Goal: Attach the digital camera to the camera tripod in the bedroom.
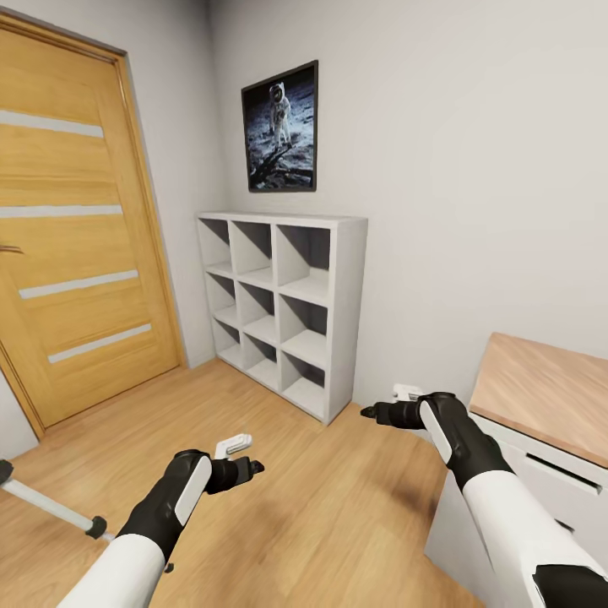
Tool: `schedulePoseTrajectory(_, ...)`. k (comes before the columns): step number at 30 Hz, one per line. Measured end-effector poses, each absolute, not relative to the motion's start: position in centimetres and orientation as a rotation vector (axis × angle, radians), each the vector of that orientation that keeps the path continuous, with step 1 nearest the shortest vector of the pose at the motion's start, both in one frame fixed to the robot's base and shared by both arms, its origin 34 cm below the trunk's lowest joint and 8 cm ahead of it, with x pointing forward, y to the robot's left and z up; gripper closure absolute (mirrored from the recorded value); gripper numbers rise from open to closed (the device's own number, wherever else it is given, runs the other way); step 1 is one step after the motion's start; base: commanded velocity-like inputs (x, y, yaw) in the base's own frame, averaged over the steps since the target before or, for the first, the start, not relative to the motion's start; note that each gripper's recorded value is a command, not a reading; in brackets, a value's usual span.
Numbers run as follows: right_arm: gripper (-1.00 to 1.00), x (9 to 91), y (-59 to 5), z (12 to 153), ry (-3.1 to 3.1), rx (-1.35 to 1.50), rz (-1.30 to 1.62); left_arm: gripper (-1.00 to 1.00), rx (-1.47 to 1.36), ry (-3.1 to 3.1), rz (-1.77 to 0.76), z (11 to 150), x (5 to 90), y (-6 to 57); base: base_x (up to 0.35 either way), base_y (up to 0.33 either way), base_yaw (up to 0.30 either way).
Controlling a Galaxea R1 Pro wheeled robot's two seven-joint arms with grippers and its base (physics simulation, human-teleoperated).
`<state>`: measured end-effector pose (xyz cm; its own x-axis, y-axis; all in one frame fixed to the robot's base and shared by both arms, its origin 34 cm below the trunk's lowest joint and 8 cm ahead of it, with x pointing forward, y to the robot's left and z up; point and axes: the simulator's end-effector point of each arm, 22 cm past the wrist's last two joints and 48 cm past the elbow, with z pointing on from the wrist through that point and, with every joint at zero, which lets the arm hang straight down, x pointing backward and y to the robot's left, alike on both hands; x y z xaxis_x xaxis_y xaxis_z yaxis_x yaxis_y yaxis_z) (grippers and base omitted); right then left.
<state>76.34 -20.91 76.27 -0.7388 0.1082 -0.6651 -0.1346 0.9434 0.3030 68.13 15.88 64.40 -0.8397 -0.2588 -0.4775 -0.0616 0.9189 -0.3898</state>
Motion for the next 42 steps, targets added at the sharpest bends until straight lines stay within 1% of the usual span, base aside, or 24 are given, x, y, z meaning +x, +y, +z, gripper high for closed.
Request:
schedulePoseTrajectory(26,-1.00,75.1,-20.6,70.8,2.386,-0.020,0.444,-1.00,-0.223,2.550,-0.464,58.7,67.1,16.2,0.000,0.000,0.000)
schedulePoseTrajectory(42,-1.00,74.6,-20.6,67.5,2.383,-0.020,0.444,-1.00,-0.251,2.580,-0.327,54.6,66.2,18.2,0.000,0.000,0.000)
